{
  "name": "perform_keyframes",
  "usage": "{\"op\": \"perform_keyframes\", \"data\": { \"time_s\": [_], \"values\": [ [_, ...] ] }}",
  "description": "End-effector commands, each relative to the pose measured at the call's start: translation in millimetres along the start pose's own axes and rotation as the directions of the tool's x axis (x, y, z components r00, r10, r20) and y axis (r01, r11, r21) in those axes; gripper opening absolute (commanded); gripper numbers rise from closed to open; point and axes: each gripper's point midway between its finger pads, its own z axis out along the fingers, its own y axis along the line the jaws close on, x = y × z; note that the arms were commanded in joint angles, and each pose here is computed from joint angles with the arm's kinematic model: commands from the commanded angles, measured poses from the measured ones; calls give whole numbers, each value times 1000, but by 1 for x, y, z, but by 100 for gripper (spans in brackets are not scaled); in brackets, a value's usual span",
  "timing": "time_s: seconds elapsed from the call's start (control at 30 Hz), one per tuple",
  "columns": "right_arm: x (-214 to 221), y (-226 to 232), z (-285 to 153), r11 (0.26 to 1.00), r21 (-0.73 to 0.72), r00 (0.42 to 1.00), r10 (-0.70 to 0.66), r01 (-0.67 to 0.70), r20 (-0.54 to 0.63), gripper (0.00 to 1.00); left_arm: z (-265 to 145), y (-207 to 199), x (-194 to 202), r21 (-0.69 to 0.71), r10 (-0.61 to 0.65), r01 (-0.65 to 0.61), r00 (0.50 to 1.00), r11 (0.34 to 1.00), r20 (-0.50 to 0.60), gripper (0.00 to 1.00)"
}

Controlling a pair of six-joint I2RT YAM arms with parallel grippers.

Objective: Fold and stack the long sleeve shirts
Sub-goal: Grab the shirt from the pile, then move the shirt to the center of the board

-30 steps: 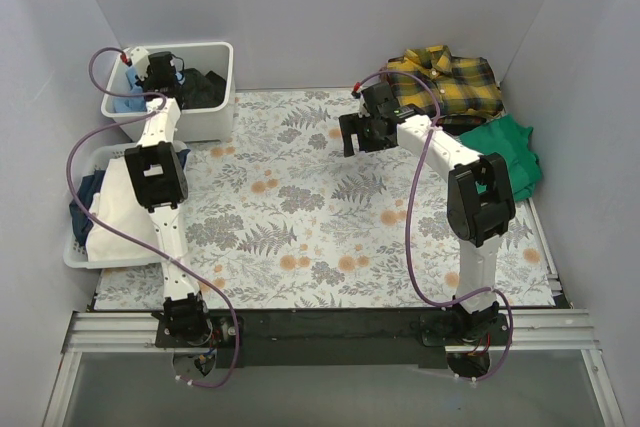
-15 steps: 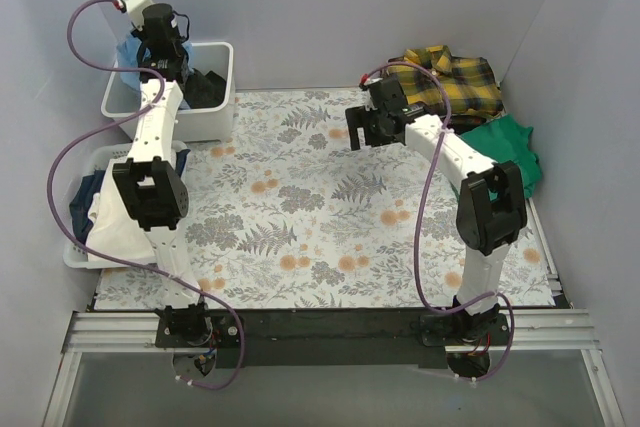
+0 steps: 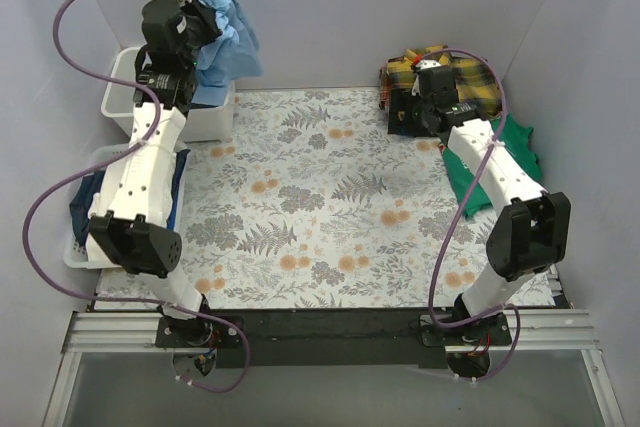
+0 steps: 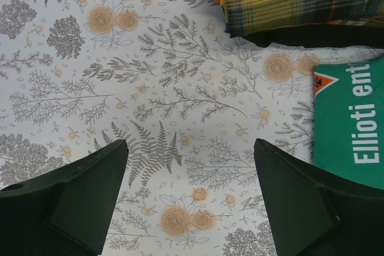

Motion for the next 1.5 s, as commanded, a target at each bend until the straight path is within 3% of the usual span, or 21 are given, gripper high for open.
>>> {"op": "perform_keyframes", "data": {
  "time_s": [0.0, 0.13, 0.27, 0.3, 0.47, 0.73, 0.87, 0.9, 0.93, 1.07, 1.17, 1.2, 1.23, 1.27, 1.3, 1.37, 1.47],
  "values": [
    [-8, -14, -24, 999, 39, 998, 27, -29, 62, 94, -84, -73, -63, 349, -70, 48, 996, 936, 50, 0],
    [-7, -22, -33, 997, 58, 996, 38, -43, 85, 94, -122, -97, -53, 422, -60, 45, 998, 905, 22, 0],
    [-11, -30, -45, 996, 79, 993, 39, -48, 112, 94, -143, -124, -16, 509, -37, 76, 995, 857, -88, 0],
    [-10, -32, -46, 995, 85, 993, 41, -51, 115, 94, -151, -139, 5, 544, -9, 80, 991, 835, -131, 0],
    [-11, -49, -61, 988, 132, 987, 64, -84, 150, 94, -165, -158, 88, 523, 62, 111, 951, 845, -302, 0],
    [-5, -61, -74, 980, 165, 983, 80, -108, 168, 94, -207, -185, 216, 525, 179, 149, 834, 838, -523, 0],
    [2, -62, -69, 981, 162, 986, 84, -107, 147, 94, -218, -161, 270, 438, 183, 134, 773, 889, -608, 0],
    [8, -60, -65, 982, 153, 988, 89, -108, 123, 94, -208, -124, 282, 300, 144, 52, 792, 952, -593, 0],
    [12, -59, -61, 984, 147, 990, 89, -104, 107, 94, -206, -106, 293, 244, 144, 7, 791, 970, -594, 0],
    [27, -49, -46, 991, 93, 995, 89, -93, 40, 94, -182, -45, 293, 13, 59, -63, 811, 998, -582, 0],
    [37, -42, -35, 994, 61, 996, 89, -88, -13, 94, -169, -22, 294, -35, -14, -9, 796, 999, -605, 0],
    [38, -39, -33, 995, 45, 996, 90, -88, -23, 94, -169, -21, 295, -20, 3, -19, 791, 1000, -611, 26],
    [41, -38, -28, 995, 39, 995, 90, -89, -38, 93, -168, -21, 294, -13, 14, -27, 793, 1000, -609, 42],
    [43, -36, -26, 996, 30, 995, 89, -88, -45, 94, -170, -22, 294, 1, 24, -29, 790, 1000, -613, 51],
    [42, -33, -25, 996, 22, 995, 86, -85, -48, 93, -171, -20, 295, 2, 32, -38, 787, 999, -616, 66],
    [43, -28, -20, 997, 8, 995, 78, -78, -63, 93, -176, -13, 292, -26, 21, -47, 788, 999, -615, 76],
    [44, -17, -15, 998, -22, 995, 51, -53, -80, 93, -189, 12, 300, -128, -14, -88, 770, 988, -638, 79]
  ]
}}
